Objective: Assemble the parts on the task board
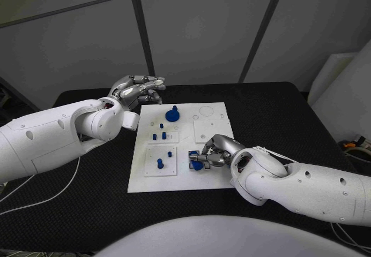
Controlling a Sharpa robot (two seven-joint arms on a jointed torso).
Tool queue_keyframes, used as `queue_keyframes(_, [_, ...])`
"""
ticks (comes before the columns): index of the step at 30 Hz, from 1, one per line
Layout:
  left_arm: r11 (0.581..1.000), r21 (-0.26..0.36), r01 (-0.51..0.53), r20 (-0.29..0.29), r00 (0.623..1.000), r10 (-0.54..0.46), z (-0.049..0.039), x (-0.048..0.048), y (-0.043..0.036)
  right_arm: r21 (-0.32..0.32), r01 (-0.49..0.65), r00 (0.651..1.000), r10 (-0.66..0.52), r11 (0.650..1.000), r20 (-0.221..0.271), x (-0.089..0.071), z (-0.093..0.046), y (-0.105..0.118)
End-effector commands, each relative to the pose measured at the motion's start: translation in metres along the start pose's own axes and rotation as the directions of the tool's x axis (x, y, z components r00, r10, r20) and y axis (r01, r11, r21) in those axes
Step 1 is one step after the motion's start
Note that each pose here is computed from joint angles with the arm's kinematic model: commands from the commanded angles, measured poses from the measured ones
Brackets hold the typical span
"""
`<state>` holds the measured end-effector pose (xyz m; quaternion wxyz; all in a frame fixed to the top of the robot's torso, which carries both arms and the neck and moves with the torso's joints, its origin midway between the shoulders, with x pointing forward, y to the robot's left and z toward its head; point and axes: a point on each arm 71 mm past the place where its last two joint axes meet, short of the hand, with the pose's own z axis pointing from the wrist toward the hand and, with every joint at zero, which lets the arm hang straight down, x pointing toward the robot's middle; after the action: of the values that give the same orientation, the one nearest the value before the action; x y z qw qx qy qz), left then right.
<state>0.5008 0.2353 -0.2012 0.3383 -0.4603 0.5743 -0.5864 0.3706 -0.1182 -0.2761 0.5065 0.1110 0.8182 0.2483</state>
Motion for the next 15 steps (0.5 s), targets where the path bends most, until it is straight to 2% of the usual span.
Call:
queue_keyframes(1, [1.000, 0.008, 0.004, -0.013, 1.000, -0.004, -0.0001, 0.0015, -0.0017, 0.003, 0.012, 1.000, -0.012, 1.000, 0.010, -0.0013, 0.0007, 0.0003])
queue_keyframes(8, [1.000, 0.008, 0.004, -0.013, 1.000, -0.004, -0.0002, 0.0013, -0.0017, -0.004, 0.012, 0.999, -0.012, 1.000, 0.032, -0.0031, 0.0007, 0.0003])
queue_keyframes(15, [1.000, 0.008, 0.004, -0.011, 1.000, -0.003, -0.0007, 0.0006, -0.0019, -0.052, 0.012, 0.999, -0.010, 0.999, 0.049, -0.0061, -0.0041, 0.0020])
